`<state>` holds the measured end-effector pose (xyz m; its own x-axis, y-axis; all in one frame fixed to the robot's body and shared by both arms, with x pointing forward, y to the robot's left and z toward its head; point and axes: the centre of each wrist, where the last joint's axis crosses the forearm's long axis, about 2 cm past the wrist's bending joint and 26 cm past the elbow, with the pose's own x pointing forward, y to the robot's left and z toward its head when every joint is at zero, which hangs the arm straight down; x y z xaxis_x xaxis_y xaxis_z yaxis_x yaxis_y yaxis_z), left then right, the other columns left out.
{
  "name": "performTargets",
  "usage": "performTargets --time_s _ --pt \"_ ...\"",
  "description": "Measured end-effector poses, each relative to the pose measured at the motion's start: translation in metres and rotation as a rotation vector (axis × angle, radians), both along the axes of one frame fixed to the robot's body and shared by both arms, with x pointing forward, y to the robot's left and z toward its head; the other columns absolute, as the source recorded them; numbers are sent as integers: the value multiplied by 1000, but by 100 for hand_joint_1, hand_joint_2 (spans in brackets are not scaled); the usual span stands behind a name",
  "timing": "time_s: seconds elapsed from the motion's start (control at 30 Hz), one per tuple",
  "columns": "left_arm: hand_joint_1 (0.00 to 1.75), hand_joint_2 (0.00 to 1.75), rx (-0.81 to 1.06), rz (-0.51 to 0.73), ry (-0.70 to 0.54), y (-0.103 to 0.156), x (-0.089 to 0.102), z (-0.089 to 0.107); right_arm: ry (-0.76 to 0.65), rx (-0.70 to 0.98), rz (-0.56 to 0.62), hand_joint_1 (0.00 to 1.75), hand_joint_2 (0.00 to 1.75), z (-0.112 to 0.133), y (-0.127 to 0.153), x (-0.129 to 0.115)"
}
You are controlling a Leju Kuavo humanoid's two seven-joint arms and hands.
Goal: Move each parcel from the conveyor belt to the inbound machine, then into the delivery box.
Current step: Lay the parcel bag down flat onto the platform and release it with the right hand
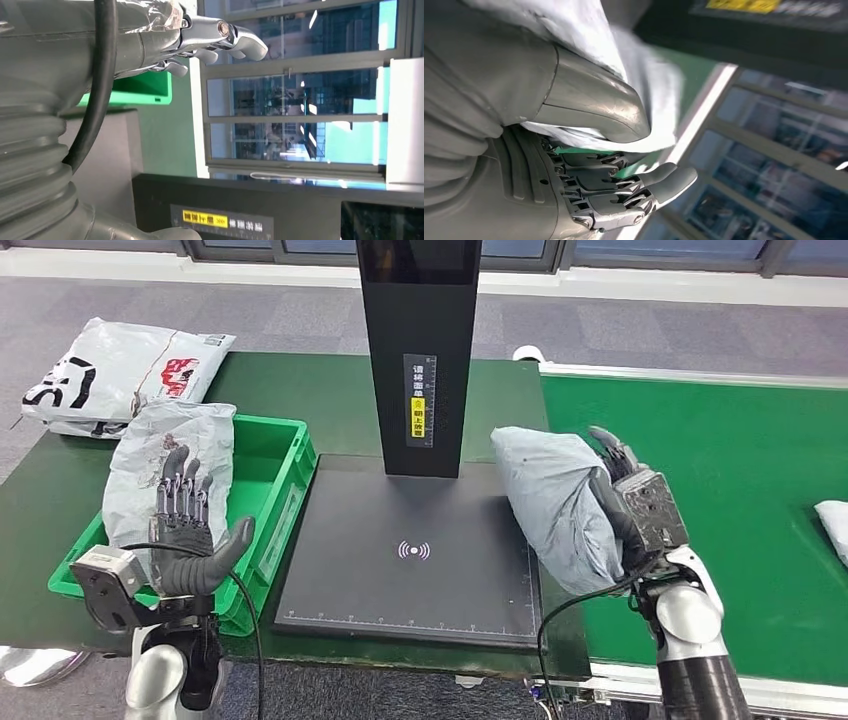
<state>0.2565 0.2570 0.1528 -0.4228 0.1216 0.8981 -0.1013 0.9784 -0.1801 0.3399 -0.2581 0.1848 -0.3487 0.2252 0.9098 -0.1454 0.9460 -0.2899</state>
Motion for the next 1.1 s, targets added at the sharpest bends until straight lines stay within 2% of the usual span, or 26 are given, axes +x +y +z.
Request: performTargets --time_s 0.13,0.3,0.4,0.53,0.67,0.83,0.97,1.0,1.1 --pt "0 175 -7 -19 5 -6 3 -1 -26 15 38 175 175 13 20 10" --pt "0 175 -17 -27 13 -8 4 -3 -28 23 66 175 175 17 30 15" --pt "0 175 -22 -36 12 -10 8 -2 3 18 117 175 175 21 46 26" --pt "0 175 -34 -56 3 -15 15 2 96 9 209 175 175 20 85 49" --pt "0 175 -47 -75 -4 -19 22 7 252 -1 302 175 175 13 129 65" --pt "0 175 -59 -89 -14 -21 28 11 415 -18 359 175 175 -4 172 59" --pt "0 175 -60 -97 -21 -22 32 13 482 -27 378 174 175 -12 188 51" --pt "0 175 -59 -98 -22 -22 32 13 495 -26 381 148 175 -13 190 50" --pt "0 175 -57 -104 -24 -23 34 15 554 14 390 19 175 -17 195 48"
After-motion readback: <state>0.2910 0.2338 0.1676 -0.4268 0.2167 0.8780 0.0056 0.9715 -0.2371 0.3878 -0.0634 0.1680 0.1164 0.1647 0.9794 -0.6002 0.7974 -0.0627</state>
